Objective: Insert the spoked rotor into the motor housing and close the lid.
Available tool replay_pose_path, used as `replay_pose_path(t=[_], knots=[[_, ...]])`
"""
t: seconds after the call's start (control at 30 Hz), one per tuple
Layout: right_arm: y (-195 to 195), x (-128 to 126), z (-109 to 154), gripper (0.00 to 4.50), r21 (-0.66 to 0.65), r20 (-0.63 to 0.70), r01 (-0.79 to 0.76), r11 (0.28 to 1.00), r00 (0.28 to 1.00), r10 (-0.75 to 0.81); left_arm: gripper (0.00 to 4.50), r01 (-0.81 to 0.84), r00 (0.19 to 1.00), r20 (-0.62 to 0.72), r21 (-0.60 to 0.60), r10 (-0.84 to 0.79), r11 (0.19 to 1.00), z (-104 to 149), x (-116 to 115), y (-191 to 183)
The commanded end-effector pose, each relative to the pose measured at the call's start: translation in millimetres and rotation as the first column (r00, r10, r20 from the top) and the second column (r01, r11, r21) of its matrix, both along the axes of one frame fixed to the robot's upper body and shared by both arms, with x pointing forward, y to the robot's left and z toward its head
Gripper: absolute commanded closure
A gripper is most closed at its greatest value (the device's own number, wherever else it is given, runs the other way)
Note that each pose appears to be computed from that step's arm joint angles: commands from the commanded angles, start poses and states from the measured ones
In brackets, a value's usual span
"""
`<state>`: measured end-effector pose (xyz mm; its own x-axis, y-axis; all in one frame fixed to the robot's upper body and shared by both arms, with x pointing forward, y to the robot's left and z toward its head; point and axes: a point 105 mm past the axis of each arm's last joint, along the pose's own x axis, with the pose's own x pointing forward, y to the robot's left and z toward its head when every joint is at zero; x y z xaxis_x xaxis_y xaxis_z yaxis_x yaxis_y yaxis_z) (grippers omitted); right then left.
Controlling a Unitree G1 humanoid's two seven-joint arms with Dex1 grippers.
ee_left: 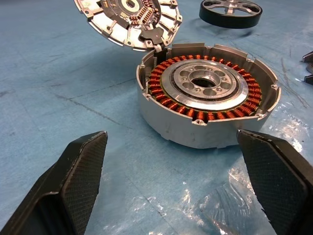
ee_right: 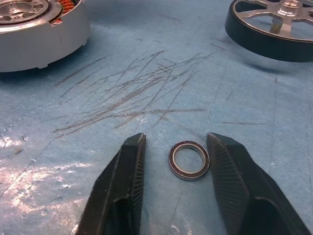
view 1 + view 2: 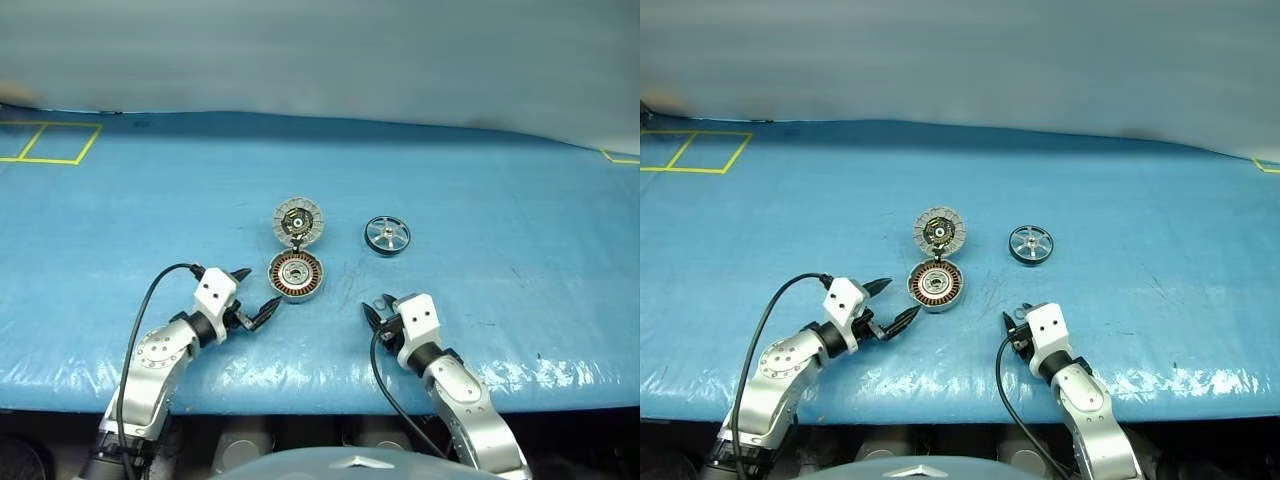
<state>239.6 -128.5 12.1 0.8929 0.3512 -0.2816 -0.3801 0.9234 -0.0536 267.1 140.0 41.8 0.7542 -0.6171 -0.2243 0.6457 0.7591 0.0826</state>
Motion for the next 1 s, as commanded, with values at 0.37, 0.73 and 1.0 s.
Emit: replay_pose_path(t=[0.37, 0.73, 1.0], knots=[[15.5, 2.1, 39.5, 3.84, -0.060, 0.088, -0.136, 0.989, 0.986, 0.141, 0.00, -0.049, 0.991, 0.127, -0.030, 0.052, 0.998, 16.7, 2.0, 1.8], [76.7, 34.4, 74.8, 3.84, -0.007, 0.148, -0.241, 0.970, 0.960, 0.240, 0.00, 0.007, 0.997, 0.083, -0.060, -0.002, 0.998, 8.5, -11.5, -2.9], [107.5, 51.5, 69.5, 3.84, -0.027, 0.138, -0.286, 0.958, 0.948, 0.287, 0.00, 0.014, 0.997, 0.076, -0.040, -0.011, 0.999, 4.8, -12.6, -3.8]])
